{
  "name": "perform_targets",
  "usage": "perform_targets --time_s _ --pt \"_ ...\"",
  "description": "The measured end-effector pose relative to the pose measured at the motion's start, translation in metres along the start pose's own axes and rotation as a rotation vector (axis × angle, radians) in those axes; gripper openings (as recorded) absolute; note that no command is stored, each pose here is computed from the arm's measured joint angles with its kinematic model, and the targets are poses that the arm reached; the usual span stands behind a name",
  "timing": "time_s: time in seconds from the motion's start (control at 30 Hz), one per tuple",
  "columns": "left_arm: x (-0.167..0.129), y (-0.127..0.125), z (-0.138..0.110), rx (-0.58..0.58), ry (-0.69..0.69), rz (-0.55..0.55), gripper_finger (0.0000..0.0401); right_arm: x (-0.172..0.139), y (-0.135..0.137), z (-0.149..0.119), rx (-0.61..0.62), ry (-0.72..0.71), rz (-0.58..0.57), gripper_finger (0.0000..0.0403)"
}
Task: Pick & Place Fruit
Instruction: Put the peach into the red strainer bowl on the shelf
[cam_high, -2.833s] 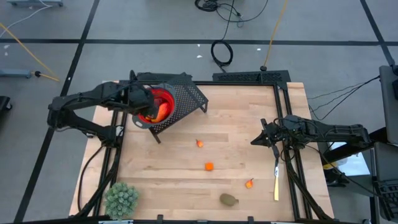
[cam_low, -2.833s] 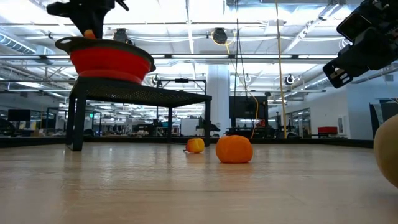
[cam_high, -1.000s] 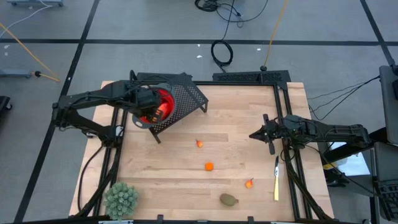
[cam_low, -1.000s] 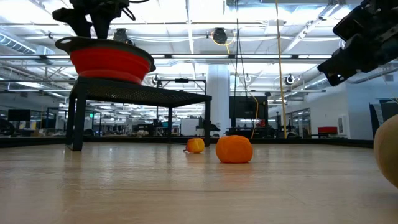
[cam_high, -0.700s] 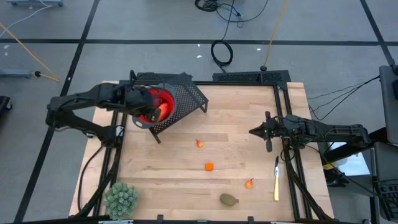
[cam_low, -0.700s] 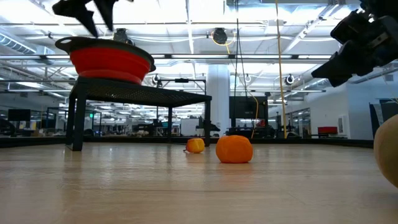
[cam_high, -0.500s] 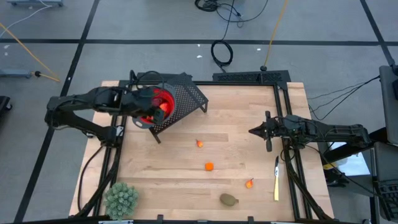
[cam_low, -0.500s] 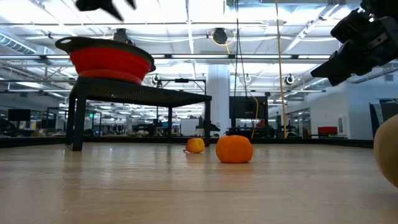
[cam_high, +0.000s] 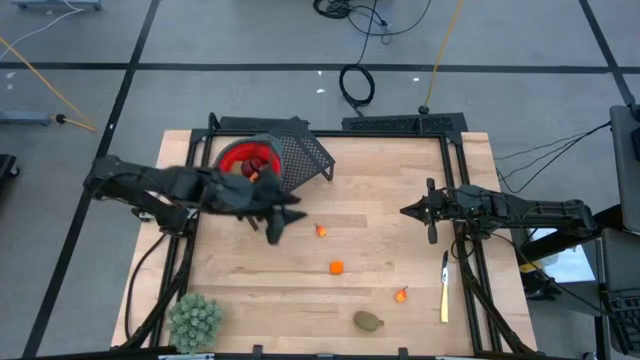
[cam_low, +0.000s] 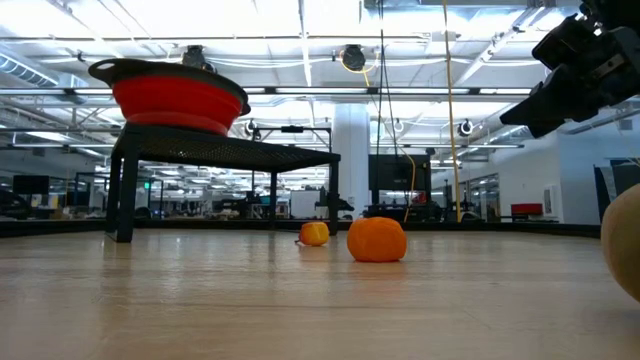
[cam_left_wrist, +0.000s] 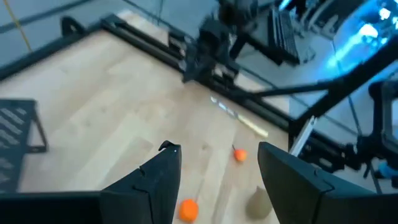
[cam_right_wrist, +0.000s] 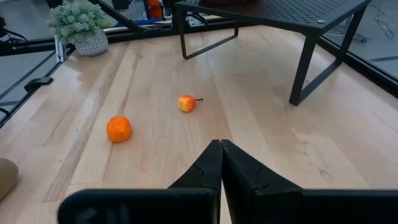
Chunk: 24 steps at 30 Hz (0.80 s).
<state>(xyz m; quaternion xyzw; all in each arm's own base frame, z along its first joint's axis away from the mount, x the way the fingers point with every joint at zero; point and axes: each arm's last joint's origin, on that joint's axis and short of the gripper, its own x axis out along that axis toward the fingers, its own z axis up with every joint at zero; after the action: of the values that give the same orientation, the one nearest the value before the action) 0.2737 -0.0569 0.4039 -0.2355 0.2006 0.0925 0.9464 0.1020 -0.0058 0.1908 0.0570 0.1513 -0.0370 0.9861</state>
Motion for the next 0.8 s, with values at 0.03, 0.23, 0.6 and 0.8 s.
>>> perform_targets --time_s 0.03,0.23,0.6,0.8 --pt "0.006 -0.003 -0.004 0.001 0.014 0.004 0.0211 0.0 0.0 0.0 0.0 0.0 0.0 0.0" --pt "0.037 -0.016 -0.026 -0.127 0.074 0.042 0.0211 0.0 0.0 0.0 0.0 0.003 0.002 0.0" --pt "0.073 -0.035 -0.067 -0.398 0.187 0.099 0.0211 0.0 0.0 0.0 0.0 0.005 0.003 0.0" --pt "0.098 -0.039 -0.092 -0.582 0.233 0.179 0.0211 0.0 0.0 0.0 0.0 0.005 0.003 0.0"
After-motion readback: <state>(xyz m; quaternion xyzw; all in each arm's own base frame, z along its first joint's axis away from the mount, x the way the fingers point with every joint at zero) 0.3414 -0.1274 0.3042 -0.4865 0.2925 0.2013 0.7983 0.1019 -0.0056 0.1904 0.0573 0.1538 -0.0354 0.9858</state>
